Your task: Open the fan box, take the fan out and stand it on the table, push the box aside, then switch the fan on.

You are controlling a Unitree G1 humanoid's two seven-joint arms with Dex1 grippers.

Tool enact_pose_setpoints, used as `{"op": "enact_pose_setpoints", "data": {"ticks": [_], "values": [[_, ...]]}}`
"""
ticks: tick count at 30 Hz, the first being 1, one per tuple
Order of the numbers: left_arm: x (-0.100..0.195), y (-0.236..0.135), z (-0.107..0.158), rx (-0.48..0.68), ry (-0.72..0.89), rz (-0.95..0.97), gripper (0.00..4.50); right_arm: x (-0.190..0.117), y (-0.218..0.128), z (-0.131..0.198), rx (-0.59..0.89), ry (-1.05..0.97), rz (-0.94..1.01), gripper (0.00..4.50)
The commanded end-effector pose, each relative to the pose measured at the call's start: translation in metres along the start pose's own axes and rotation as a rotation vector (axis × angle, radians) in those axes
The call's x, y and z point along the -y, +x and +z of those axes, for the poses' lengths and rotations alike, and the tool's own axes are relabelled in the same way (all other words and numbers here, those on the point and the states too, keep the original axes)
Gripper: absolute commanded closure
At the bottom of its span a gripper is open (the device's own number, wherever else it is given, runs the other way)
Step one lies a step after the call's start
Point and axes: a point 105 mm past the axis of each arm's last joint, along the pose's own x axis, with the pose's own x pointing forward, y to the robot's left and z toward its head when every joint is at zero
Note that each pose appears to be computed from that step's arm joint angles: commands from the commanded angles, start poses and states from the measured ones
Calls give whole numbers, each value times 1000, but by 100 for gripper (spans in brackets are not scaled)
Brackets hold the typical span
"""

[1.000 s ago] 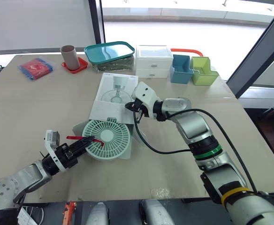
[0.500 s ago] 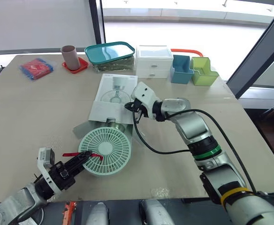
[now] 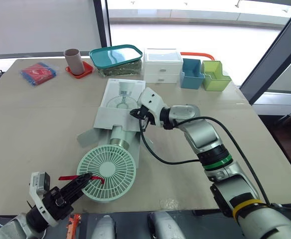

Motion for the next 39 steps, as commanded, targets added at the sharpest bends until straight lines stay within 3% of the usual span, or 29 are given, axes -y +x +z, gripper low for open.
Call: {"op": "enact_pose_setpoints", "data": {"ticks": [1,5,6,9,15,19,23,26,29,33,36,39], "values": [[-9,1,-4,-34,17,45,158,3,-1,11,27,-31,-7,450],[-15,-3,3,-32,68,66,20,4,-2,10,24,-32,-10,450],[-17,-6,8,-27,82,78,6,4,-2,10,24,-32,-9,450],[-22,-11,15,-28,117,95,6,3,-2,10,24,-31,-7,450],[12,-28,63,-3,326,11,6,2,2,11,28,-34,-1,450],[25,-35,63,-118,463,13,6,2,3,14,37,-38,4,450],[25,-43,52,-290,749,46,6,2,3,14,39,-41,7,450],[27,-46,61,-257,940,31,6,2,4,15,41,-49,15,450],[33,-45,79,-137,956,4,6,2,5,15,43,-52,20,450],[23,-36,89,-136,1270,64,6,4,7,17,46,-58,22,450],[13,-28,81,-221,1511,12,6,4,7,19,55,-65,24,450],[7,-27,78,-252,1592,-24,6,6,4,24,71,-62,19,450]]}}
